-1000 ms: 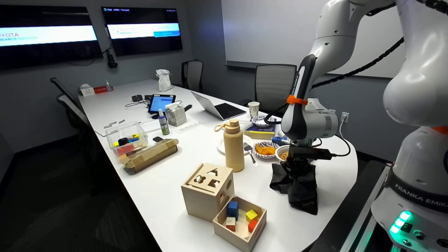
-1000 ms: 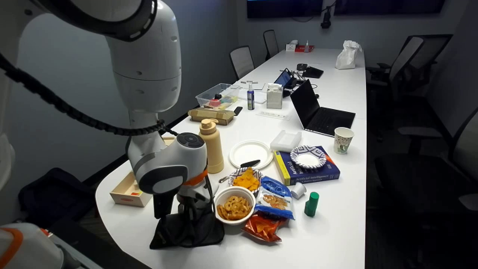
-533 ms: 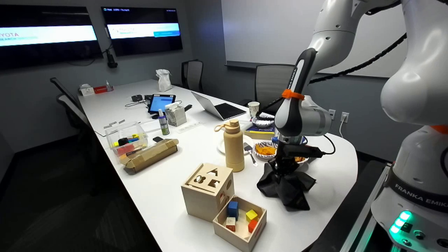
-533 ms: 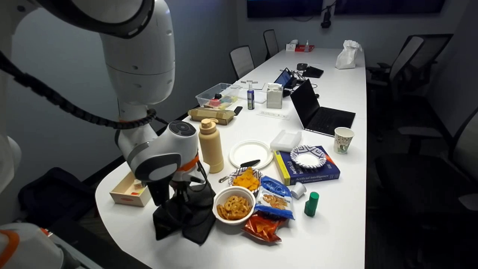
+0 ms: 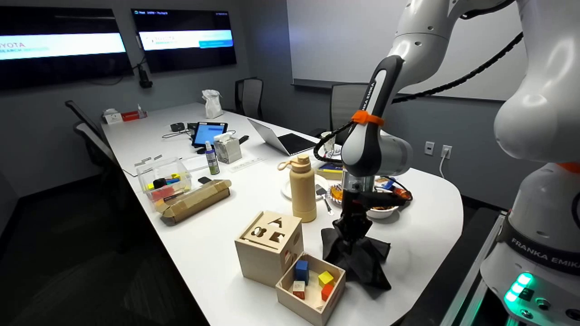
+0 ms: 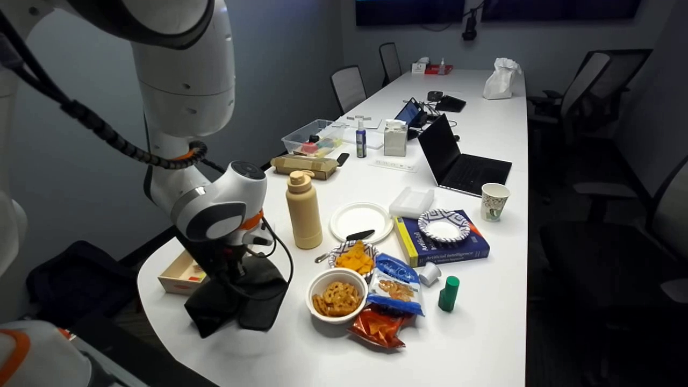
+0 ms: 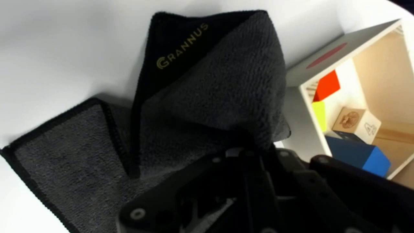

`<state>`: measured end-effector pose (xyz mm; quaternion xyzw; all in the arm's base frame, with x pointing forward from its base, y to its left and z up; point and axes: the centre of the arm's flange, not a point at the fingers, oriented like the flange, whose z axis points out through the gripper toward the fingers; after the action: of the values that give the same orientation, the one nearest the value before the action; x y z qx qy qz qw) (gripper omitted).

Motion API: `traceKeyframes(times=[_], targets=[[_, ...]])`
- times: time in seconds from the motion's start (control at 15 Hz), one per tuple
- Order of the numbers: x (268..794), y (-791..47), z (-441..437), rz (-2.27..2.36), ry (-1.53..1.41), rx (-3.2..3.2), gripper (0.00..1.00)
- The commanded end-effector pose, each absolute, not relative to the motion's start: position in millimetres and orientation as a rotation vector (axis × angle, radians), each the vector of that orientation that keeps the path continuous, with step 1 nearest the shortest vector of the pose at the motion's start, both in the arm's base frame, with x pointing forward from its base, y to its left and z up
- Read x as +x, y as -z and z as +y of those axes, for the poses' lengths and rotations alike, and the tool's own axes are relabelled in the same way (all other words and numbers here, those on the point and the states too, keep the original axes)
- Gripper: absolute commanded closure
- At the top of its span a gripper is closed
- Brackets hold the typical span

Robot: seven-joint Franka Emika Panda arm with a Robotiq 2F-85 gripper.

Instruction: Use the grey cloth to wipe the table

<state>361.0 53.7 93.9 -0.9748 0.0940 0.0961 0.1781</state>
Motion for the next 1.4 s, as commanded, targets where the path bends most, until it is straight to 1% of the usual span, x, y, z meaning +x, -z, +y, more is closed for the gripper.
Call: traceKeyframes(times=[0.0, 0.2, 0.47, 0.67, 0.87, 1.13, 1.33], targets=[[355.6, -106.3, 42.0, 0.359, -0.327, -2.831, 0.99], [364.4, -114.2, 21.5, 0.47, -0.277, -2.886, 0.99], [402.6, -119.0, -2.9, 0.506, -0.16, -2.968, 0.99], [437.7, -119.9, 3.2, 0.401, -0.085, -2.991, 0.99], [464.5, -116.2, 31.5, 0.236, -0.058, -2.949, 0.99], [470.1, -109.8, 65.7, 0.053, -0.084, -2.884, 0.99], [453.4, -94.4, 74.5, -0.001, -0.167, -2.836, 0.99]])
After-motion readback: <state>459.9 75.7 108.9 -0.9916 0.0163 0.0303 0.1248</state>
